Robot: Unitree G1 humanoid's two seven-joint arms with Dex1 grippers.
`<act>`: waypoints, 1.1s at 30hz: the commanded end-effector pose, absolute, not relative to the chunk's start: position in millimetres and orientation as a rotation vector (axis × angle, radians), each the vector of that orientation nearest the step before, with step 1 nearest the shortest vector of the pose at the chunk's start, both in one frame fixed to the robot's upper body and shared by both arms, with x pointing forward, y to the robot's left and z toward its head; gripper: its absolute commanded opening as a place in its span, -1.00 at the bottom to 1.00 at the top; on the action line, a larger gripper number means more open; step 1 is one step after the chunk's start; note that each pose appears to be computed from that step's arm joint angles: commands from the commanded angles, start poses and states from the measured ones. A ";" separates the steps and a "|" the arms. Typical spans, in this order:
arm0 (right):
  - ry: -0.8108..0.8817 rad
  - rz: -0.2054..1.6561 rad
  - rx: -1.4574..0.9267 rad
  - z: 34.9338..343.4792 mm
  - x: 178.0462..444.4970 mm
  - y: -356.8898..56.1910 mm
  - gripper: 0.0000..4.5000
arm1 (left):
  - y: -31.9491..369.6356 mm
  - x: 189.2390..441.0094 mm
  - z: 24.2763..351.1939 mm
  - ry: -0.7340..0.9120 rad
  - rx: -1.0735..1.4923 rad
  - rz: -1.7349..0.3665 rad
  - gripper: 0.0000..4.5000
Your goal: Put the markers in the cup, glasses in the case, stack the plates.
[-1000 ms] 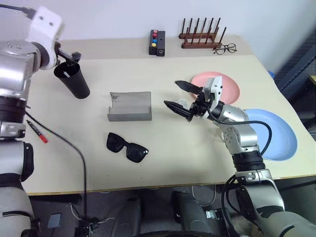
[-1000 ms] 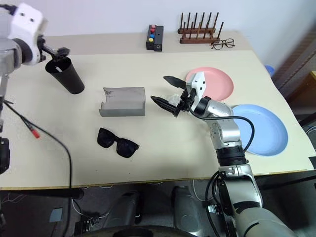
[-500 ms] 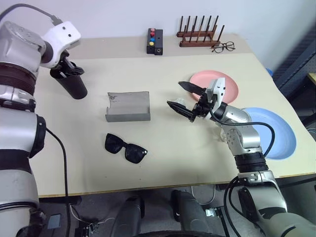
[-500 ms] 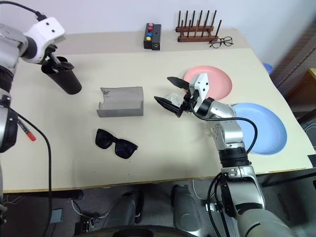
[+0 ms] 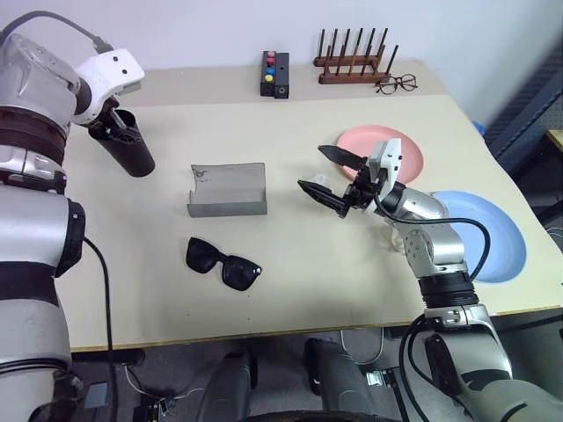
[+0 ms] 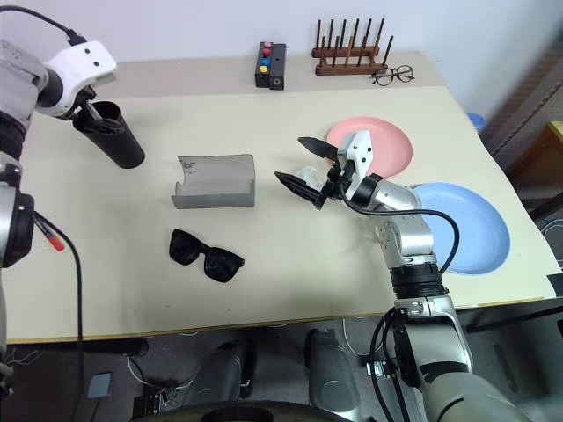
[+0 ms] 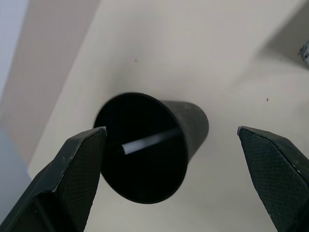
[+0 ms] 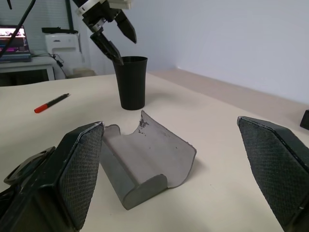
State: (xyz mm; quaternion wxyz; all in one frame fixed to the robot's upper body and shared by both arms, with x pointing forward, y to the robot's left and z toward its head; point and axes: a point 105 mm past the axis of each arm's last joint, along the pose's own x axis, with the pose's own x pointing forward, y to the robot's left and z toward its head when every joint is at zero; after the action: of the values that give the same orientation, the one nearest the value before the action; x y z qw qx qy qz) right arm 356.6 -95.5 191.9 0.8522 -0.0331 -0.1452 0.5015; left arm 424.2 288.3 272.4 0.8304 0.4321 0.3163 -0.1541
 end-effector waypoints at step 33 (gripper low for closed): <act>-0.358 1.030 -0.077 207.9 347.7 -98.6 1.00 | 288.2 432.1 246.9 0.718 0.930 -0.270 -0.95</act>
State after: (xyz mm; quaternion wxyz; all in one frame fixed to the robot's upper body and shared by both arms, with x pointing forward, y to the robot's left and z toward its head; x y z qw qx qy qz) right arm 352.8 -95.6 189.5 0.8593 -0.0262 -0.1333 0.4930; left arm 430.7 286.5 228.1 0.8174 0.4276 0.3596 -0.1402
